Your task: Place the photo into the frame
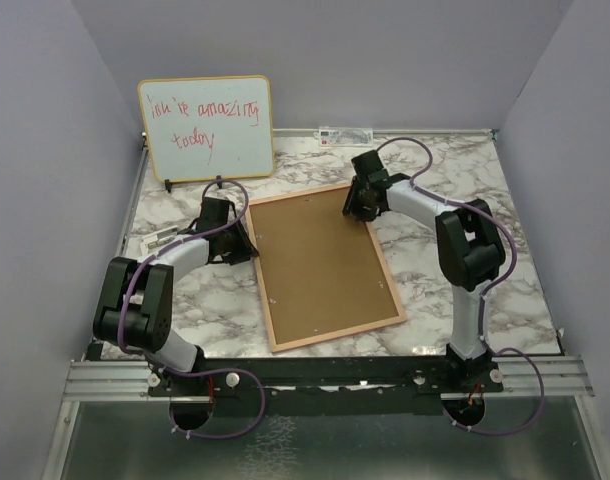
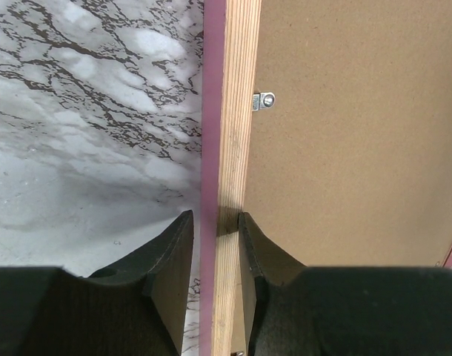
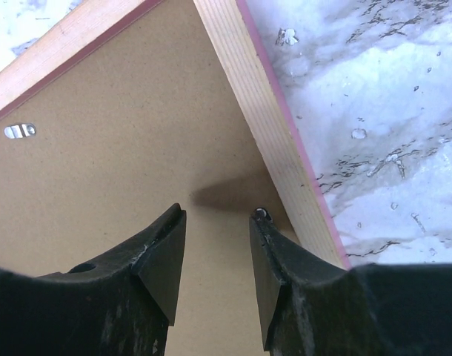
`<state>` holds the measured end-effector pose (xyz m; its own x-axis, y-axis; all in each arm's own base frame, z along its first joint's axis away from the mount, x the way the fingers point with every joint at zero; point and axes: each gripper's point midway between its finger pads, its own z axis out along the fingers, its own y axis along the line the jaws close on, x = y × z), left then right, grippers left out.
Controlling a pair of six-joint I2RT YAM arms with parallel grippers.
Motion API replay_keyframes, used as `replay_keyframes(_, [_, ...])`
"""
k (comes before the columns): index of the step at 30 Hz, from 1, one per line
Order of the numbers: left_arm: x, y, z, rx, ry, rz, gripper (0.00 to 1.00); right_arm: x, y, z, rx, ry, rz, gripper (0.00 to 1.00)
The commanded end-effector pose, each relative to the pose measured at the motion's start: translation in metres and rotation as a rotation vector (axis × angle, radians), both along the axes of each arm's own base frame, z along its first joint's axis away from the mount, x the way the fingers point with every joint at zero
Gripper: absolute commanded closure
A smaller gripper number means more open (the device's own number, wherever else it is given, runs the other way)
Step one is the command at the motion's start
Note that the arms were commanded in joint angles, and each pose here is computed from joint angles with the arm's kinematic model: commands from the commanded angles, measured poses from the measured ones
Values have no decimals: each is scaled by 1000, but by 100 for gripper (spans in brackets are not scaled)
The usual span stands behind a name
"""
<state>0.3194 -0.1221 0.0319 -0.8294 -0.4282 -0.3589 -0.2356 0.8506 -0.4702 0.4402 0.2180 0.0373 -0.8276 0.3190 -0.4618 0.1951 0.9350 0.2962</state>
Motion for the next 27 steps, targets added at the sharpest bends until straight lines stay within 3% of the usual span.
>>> replay_keyframes(1, [-13,23,-27,98,83,40,69,-6,-40,-25,-187,61,-28,55])
replay_keyframes(6, [-14,24,-27,102,85,45,70,-9,-44,-20,-218,47,36,55])
replay_keyframes(12, [-14,24,-28,101,89,51,70,-12,-1,-9,-14,-5,225,55])
replay_keyframes(21, [-13,26,-25,110,83,56,70,-3,8,35,48,-138,239,55])
replay_keyframes(27, [-12,27,-25,114,82,57,70,-9,24,39,124,-110,291,55])
